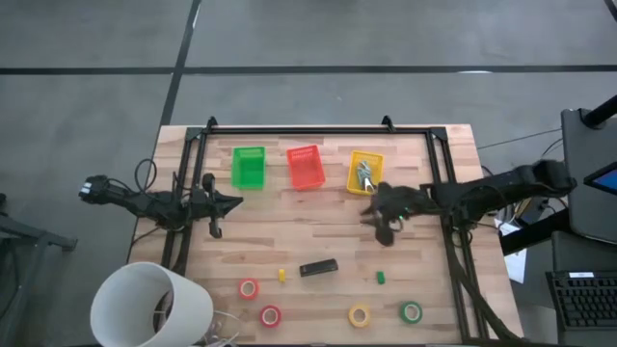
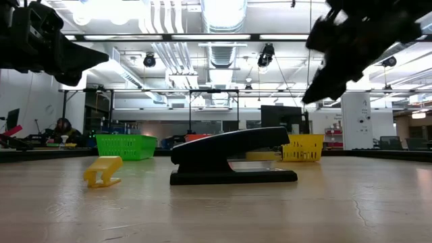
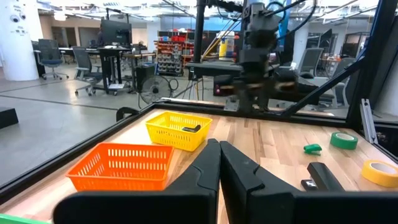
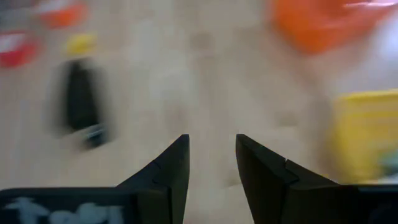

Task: Pick and place Stapler, Stapler remover, tape
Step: Put the green tape into the orange bin

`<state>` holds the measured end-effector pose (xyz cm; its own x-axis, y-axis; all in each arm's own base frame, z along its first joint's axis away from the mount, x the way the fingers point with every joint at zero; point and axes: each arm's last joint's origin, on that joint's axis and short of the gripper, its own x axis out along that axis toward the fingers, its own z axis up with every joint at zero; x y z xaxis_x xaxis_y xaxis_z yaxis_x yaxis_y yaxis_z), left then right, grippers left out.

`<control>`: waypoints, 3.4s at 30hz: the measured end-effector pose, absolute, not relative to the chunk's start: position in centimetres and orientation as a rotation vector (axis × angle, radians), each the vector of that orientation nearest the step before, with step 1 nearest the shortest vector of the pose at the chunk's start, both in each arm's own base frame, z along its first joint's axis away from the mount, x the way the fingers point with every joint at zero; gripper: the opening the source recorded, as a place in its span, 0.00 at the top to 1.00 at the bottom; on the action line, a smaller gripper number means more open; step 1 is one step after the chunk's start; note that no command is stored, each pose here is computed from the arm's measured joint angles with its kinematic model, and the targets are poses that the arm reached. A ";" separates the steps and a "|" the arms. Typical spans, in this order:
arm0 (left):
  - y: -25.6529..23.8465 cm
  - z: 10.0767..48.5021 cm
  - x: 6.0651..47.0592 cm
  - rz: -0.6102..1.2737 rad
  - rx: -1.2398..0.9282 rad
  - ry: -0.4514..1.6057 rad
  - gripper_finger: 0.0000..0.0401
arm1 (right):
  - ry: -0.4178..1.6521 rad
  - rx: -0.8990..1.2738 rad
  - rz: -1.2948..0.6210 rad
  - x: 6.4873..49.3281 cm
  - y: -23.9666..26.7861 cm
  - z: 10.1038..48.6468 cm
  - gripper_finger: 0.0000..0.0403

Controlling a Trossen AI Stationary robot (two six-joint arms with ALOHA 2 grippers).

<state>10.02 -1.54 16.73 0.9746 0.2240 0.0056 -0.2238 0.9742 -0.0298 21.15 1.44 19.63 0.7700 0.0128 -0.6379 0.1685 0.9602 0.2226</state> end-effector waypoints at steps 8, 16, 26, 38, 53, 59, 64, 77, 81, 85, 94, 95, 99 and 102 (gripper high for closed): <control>-1.5 16.7 10.0 0.225 -0.029 -0.009 0.98 | 0.697 0.408 0.128 18.9 6.3 21.1 0.70; -1.5 16.7 10.0 0.226 -0.029 -0.008 0.98 | 0.824 0.481 0.255 17.5 11.9 20.7 0.67; -1.5 16.7 10.0 0.226 -0.029 -0.008 0.98 | 1.215 0.438 0.068 15.7 16.4 21.3 0.67; -1.5 16.7 10.0 0.226 -0.029 -0.008 0.98 | 1.371 0.366 -0.017 15.3 20.6 19.0 0.70; -1.5 16.7 10.0 0.226 -0.028 -0.006 0.98 | 1.540 0.316 -0.082 16.0 23.3 15.7 0.71; -1.5 16.7 10.0 0.226 -0.028 -0.006 0.98 | 1.555 0.271 -0.082 16.0 23.3 14.9 0.68; -1.5 16.7 10.0 0.226 -0.027 -0.005 0.98 | 1.528 0.234 -0.081 16.1 23.2 14.8 0.76; -1.5 16.7 10.0 0.226 -0.028 -0.005 0.98 | 1.331 0.025 -0.094 16.4 22.4 15.4 0.90; -1.6 16.7 10.0 0.225 -0.027 -0.005 0.98 | 1.312 -0.030 -0.130 16.2 21.8 15.7 0.88; -1.6 16.7 10.0 0.225 -0.027 -0.003 0.98 | 1.280 -0.041 -0.139 16.0 21.4 16.5 0.90; -1.6 16.7 10.0 0.226 -0.028 -0.008 0.98 | 1.086 -0.068 -0.145 15.7 20.1 19.7 0.89; -1.6 16.7 10.0 0.225 -0.029 -0.008 0.98 | 1.063 -0.072 -0.144 15.7 20.0 20.0 0.89; -1.5 17.2 10.0 0.224 -0.096 -0.056 0.98 | 0.927 -0.102 -0.174 15.6 19.3 21.4 0.89; -1.5 18.5 9.9 0.217 -0.165 -0.191 0.98 | 0.820 -0.116 -0.223 15.8 18.6 22.4 0.89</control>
<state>9.95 -1.52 18.50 0.9586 0.2289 0.1693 -0.1976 0.9631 -0.1829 15.84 18.58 22.41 0.6607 -0.2415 -0.7108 0.1520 0.9703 -0.1884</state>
